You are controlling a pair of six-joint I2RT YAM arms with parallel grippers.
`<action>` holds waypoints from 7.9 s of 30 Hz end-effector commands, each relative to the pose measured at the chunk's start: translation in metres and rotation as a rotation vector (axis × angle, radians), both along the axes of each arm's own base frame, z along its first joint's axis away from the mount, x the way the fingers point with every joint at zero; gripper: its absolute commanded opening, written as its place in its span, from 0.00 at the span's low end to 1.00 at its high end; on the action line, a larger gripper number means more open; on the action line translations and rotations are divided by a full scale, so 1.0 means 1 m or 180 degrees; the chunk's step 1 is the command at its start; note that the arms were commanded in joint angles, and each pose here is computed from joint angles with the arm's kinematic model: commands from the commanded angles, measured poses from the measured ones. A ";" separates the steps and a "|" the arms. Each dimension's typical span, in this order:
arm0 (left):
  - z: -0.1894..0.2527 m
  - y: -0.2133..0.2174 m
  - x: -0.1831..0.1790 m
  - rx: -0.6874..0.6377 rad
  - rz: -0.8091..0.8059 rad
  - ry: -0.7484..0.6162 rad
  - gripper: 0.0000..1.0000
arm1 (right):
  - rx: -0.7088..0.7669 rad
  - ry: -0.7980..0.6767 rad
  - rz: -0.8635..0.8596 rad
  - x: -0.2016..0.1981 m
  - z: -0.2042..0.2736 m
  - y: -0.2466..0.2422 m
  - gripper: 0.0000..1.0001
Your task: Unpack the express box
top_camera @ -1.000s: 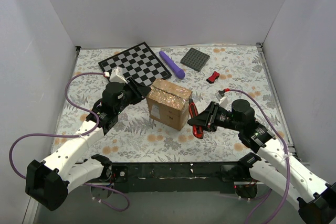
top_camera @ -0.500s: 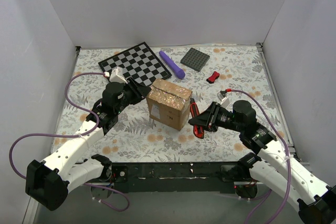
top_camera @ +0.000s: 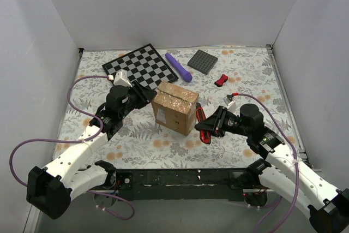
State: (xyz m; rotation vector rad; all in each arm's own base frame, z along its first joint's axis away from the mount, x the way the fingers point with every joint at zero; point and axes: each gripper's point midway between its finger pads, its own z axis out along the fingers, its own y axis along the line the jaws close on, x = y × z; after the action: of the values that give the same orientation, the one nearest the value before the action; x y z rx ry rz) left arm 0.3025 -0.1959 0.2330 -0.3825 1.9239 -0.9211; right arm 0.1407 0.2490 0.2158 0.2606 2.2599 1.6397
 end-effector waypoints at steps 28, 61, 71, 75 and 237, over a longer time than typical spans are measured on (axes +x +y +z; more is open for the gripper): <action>0.001 0.000 -0.003 -0.0056 -0.0021 -0.0037 0.33 | 0.0223 -0.0226 0.0067 0.003 0.021 0.006 0.01; 0.009 -0.017 -0.002 -0.0086 0.0044 -0.0120 0.00 | 0.0464 -0.0011 0.1316 -0.041 0.025 0.025 0.01; 0.007 -0.016 -0.005 -0.0079 0.0031 -0.0128 0.00 | 0.0276 -0.0046 0.1621 -0.052 0.017 0.021 0.01; 0.009 -0.013 -0.004 -0.0040 0.0053 -0.0161 0.00 | 0.0268 -0.0013 0.1688 -0.059 0.016 0.017 0.01; 0.136 -0.117 -0.090 -0.2178 -0.0334 -0.1388 0.00 | 0.1423 -0.1974 -0.0995 0.050 0.149 -0.022 0.63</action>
State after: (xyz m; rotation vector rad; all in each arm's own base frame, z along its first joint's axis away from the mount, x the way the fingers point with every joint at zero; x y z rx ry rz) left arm 0.2187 -0.3140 0.3602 -0.4496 1.2463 -1.5710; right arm 0.1976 0.2298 0.3273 0.2192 1.4477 1.6859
